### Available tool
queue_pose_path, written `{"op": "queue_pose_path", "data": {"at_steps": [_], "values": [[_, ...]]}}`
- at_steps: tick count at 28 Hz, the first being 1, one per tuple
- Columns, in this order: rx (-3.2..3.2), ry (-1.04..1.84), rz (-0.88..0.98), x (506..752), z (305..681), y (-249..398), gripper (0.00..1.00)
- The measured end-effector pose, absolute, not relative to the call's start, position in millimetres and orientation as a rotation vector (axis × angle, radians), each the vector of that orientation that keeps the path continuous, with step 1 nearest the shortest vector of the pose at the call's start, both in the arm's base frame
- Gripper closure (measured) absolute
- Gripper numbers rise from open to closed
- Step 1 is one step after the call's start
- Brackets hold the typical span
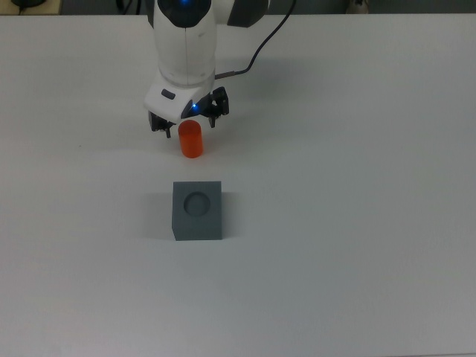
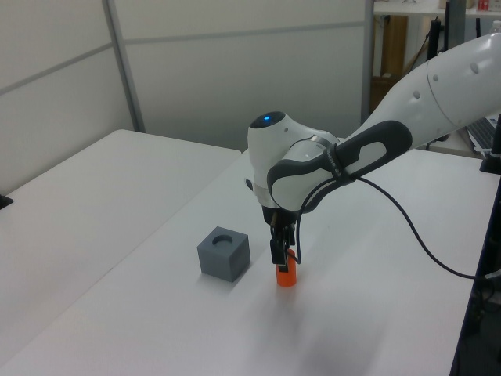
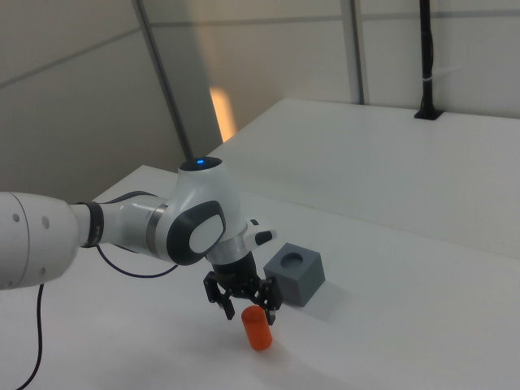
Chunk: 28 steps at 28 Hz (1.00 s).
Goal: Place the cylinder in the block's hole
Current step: 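Lift the orange cylinder and carry it above the grey block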
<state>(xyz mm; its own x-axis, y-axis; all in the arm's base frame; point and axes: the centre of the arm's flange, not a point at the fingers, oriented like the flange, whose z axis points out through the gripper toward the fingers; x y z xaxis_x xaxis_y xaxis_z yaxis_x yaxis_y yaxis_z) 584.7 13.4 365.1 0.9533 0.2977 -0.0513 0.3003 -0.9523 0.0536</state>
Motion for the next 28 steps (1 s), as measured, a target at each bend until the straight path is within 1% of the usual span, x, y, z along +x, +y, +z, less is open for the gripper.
{"op": "queue_pose_path", "data": {"at_steps": [2, 3, 4, 6, 7, 8, 12, 16, 20, 22, 24, 28], "values": [[3.043, 0.468, -0.068, 584.9, 364.4, 13.4, 0.12], [3.043, 0.468, -0.067, 585.0, 364.5, 13.4, 0.14], [3.043, 0.468, -0.067, 585.1, 364.7, 13.4, 0.22], [3.043, 0.468, -0.064, 585.5, 365.4, 13.4, 0.3], [3.043, 0.469, -0.062, 585.8, 366.0, 13.4, 0.35], [3.042, 0.47, -0.062, 585.9, 366.2, 13.5, 0.37], [3.04, 0.486, -0.057, 586.7, 367.7, 13.5, 0.49], [3.038, 0.486, -0.036, 590.7, 375.0, 13.6, 0.49], [3.046, 0.48, -0.045, 598.1, 398.9, 12.8, 0.49], [3.078, 0.462, -0.036, 603.6, 418.3, 12.6, 0.49], [3.126, 0.436, 0.007, 611.4, 447.0, 10.7, 0.49], [3.192, 0.368, 0.145, 624.3, 497.1, 0.8, 0.49]]}}
